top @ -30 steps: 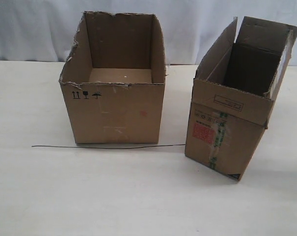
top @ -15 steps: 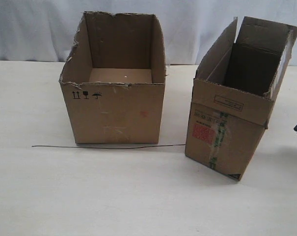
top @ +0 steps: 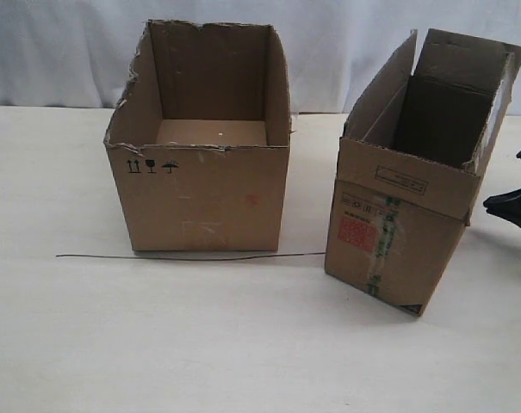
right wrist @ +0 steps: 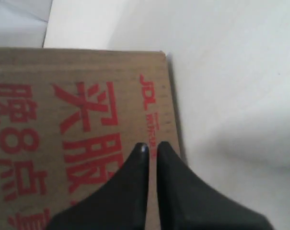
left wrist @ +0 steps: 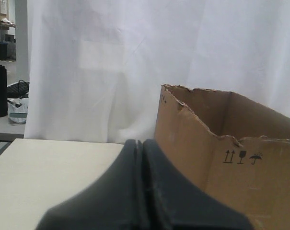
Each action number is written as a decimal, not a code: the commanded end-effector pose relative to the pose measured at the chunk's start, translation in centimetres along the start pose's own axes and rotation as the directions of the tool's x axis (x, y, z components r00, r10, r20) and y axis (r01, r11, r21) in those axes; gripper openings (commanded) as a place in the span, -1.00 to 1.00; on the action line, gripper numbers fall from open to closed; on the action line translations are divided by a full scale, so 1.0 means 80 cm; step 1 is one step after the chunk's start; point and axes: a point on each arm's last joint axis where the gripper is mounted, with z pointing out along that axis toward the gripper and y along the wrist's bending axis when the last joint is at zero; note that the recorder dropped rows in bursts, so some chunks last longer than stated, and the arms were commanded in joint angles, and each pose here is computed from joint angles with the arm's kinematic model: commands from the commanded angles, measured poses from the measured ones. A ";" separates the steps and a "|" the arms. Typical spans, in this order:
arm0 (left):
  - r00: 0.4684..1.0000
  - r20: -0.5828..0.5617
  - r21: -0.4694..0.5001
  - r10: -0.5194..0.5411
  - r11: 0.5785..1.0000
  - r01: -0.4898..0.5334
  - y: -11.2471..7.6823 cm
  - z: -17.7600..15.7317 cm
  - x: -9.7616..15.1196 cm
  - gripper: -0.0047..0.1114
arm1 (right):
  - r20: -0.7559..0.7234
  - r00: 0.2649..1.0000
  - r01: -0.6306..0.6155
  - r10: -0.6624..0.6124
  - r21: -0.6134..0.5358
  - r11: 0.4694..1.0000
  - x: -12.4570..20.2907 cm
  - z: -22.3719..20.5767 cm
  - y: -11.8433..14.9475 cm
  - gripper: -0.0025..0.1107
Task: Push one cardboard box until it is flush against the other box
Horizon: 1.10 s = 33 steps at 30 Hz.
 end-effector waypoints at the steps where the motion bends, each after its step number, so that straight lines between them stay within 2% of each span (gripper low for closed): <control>1: 1.000 0.006 0.010 -0.005 1.000 0.005 -0.001 0.000 0.000 -0.92 | 0.001 1.000 0.011 -0.011 -0.052 0.999 0.001 0.008 0.005 -0.87; 7: 1.000 0.006 0.010 -0.005 1.000 0.005 -0.001 0.000 0.000 -0.92 | 0.016 0.999 0.029 -0.028 -0.084 0.996 0.014 0.034 0.024 -0.87; 10: 1.000 0.006 0.010 -0.005 1.000 0.005 -0.001 0.000 0.000 -0.92 | 0.014 0.997 0.071 -0.070 -0.050 0.996 0.023 0.046 0.031 -0.87; 13: 1.000 0.006 0.010 -0.005 1.000 0.005 -0.001 0.000 0.000 -0.92 | 0.022 0.995 0.097 -0.097 -0.019 0.995 0.024 0.055 0.038 -0.87; 20: 1.000 0.006 0.010 -0.001 1.000 0.001 -0.001 0.000 0.000 -0.92 | 0.014 0.996 0.089 -0.088 -0.055 0.995 0.015 0.075 0.054 -0.87; 33: 1.000 0.006 0.010 -0.001 1.000 0.001 -0.001 0.000 0.000 -0.92 | 0.042 0.989 0.144 -0.143 -0.013 0.989 0.016 0.110 0.089 -0.87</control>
